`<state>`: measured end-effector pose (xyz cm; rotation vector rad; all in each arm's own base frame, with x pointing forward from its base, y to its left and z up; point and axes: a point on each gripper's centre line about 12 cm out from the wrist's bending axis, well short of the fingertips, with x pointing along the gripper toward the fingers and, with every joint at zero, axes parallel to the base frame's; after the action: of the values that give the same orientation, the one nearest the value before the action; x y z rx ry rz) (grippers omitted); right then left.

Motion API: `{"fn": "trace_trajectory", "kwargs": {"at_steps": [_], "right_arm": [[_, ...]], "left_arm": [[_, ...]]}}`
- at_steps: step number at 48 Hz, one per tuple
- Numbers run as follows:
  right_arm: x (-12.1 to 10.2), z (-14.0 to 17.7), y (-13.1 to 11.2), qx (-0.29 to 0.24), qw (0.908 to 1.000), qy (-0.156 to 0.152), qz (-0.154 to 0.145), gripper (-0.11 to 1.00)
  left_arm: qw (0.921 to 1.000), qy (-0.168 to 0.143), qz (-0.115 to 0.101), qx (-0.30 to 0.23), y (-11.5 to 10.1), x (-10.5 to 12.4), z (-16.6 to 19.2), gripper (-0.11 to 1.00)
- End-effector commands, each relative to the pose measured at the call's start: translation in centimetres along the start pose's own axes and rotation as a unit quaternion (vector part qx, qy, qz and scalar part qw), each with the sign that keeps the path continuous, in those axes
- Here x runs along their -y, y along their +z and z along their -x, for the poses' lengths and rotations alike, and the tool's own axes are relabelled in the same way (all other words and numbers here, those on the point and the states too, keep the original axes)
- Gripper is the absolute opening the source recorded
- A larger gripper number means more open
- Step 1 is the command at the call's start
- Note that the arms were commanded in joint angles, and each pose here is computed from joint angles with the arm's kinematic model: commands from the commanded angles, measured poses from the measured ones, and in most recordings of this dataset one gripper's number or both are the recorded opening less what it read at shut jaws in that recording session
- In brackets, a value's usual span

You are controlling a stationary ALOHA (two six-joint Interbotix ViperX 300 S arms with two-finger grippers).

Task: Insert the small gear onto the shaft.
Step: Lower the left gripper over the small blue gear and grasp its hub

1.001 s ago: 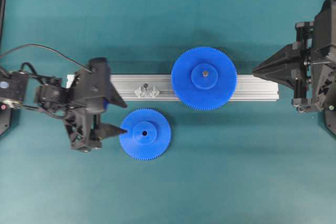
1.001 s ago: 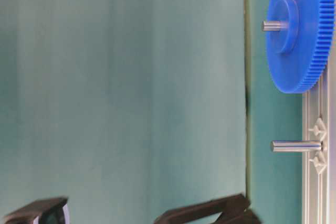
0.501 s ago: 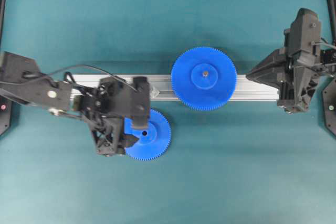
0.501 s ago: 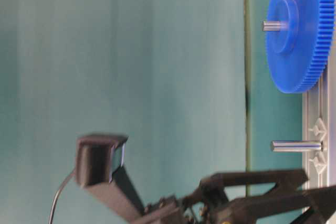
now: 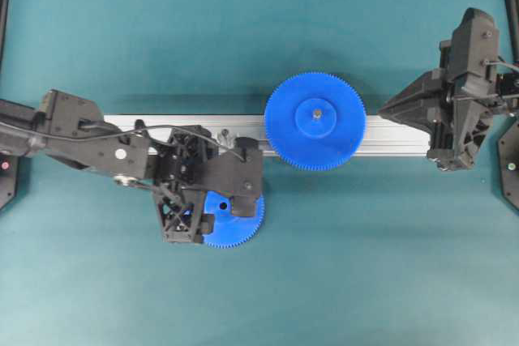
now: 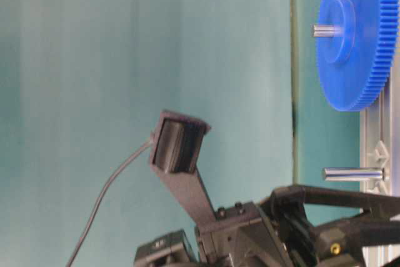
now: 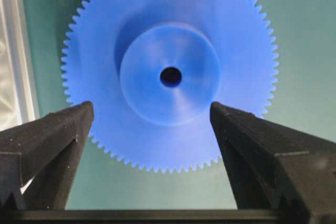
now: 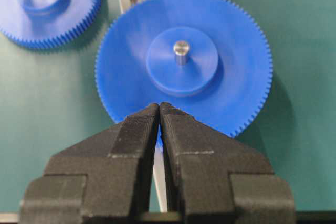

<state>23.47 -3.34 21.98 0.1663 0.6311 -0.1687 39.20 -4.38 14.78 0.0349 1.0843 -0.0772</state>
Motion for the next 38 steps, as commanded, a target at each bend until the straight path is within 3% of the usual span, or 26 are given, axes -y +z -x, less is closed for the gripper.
{"fn": "trace_trajectory", "kwargs": {"at_steps": [1, 38], "right_arm": [[0.0, 0.1, 0.4, 0.009, 0.9999, 0.0, -0.008, 0.15], [0.0, 1.2, 0.0, 0.027, 0.9994, 0.005, -0.022, 0.15]], "left_arm": [[0.9999, -0.001, -0.001, 0.017, 1.2, 0.2, 0.7, 0.92], [0.9999, -0.002, 0.003, 0.015, 1.9, 0.3, -0.9, 0.92]]}}
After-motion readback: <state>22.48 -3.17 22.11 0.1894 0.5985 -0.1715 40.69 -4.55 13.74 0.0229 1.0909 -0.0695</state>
